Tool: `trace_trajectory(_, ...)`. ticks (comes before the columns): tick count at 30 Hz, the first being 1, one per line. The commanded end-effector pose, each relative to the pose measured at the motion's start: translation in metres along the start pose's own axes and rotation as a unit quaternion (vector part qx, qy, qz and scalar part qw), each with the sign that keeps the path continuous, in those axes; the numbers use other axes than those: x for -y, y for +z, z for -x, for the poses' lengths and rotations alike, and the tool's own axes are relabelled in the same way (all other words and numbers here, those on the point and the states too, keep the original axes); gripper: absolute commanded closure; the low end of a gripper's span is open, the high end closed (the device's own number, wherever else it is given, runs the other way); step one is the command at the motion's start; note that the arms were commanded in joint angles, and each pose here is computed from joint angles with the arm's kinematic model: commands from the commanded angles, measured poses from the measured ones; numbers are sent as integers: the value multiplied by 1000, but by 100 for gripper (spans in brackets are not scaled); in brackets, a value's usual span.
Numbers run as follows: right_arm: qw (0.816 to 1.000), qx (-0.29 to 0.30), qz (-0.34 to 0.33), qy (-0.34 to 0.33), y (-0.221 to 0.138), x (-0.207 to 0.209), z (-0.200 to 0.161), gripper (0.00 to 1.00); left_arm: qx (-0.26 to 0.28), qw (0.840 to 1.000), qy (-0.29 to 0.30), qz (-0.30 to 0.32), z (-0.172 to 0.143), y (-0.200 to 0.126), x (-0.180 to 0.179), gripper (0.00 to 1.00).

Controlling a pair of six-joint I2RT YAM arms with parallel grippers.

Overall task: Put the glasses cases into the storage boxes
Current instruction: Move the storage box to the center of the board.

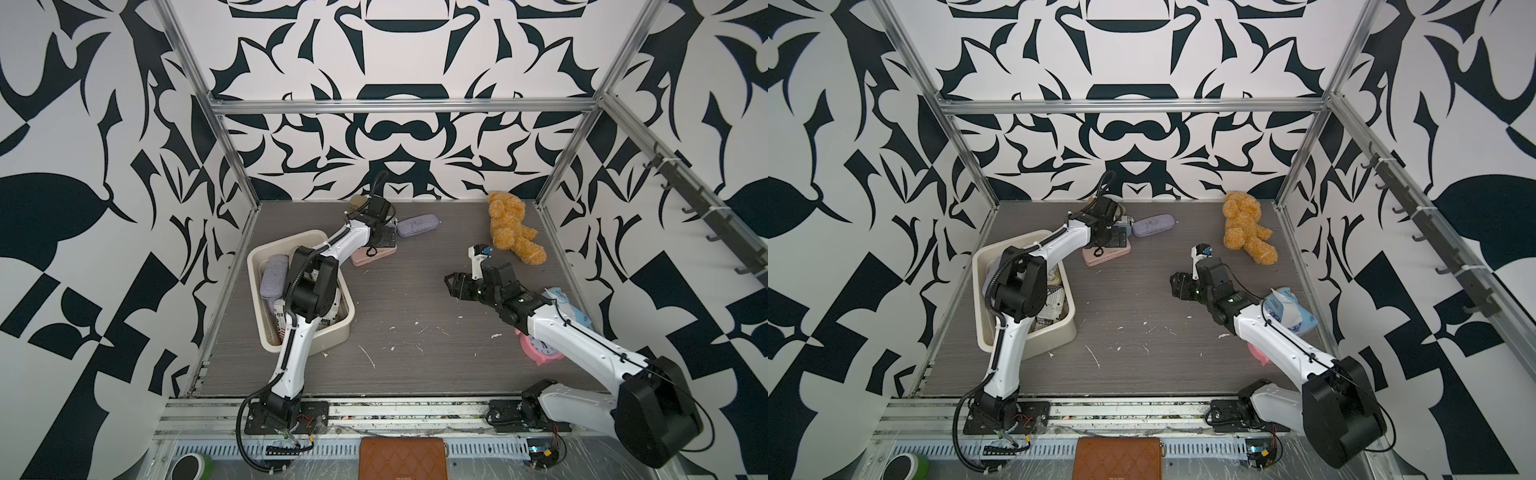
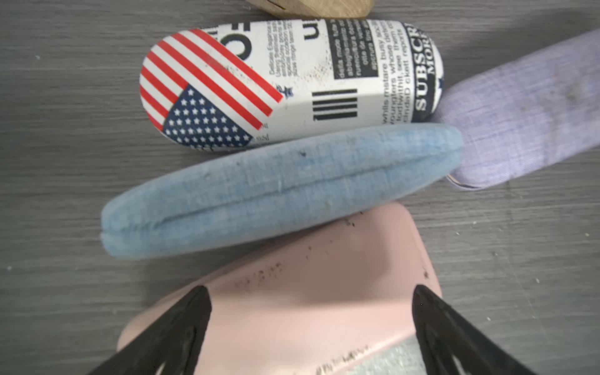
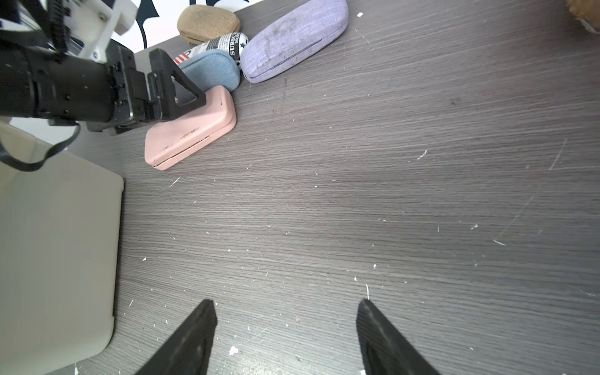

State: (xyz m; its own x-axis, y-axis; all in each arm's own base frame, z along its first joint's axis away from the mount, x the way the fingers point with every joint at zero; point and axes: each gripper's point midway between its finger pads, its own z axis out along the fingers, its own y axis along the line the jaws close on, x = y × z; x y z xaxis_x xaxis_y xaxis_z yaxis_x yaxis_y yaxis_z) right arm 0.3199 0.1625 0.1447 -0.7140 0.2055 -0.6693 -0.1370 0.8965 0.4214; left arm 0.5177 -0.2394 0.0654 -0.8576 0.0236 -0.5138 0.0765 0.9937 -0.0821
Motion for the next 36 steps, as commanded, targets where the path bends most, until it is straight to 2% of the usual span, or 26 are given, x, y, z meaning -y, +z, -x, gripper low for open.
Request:
trace_trajectory(1, 999, 29, 14, 5, -4, -6, 13, 28, -20, 999, 31, -7, -11, 16, 3, 0)
trace_trajectory(4, 999, 28, 16, 5, -4, -7, 13, 28, -47, 998, 36, 3, -20, 21, -1, 1)
trace_trajectory(6, 999, 27, 16, 5, -4, -7, 13, 29, -73, 997, 27, -18, -32, 21, 6, 2)
trace_trajectory(13, 999, 34, 17, 3, -9, -8, 15, 29, -137, 989, 31, -43, -97, 0, 35, 4)
trace_trajectory(17, 999, 37, 17, 3, -11, -8, 16, 29, -147, 988, 53, -11, -131, -6, 39, 5)
trace_trajectory(22, 999, 34, 18, 3, -10, -8, 16, 29, -148, 987, 66, 20, -130, -18, 35, 1)
trace_trajectory(25, 999, 31, 15, 1, -10, -8, 15, 27, -138, 984, 112, 5, -121, -38, 48, 1)
trace_trajectory(27, 999, 33, 16, 0, -12, -8, 16, 26, -153, 977, 144, -20, -124, -48, 58, 1)
trace_trajectory(29, 999, 38, 17, 0, -15, -9, 17, 26, -208, 966, 147, -39, -143, -55, 60, 1)
trace_trajectory(31, 999, 39, 17, -1, -16, -8, 17, 25, -237, 958, 150, -60, -162, -59, 65, 1)
trace_trajectory(34, 999, 39, 19, -1, -16, -9, 18, 25, -256, 951, 140, -98, -186, -69, 73, 1)
trace_trajectory(36, 999, 38, 18, -1, -15, -9, 17, 25, -260, 951, 137, -95, -194, -72, 70, 1)
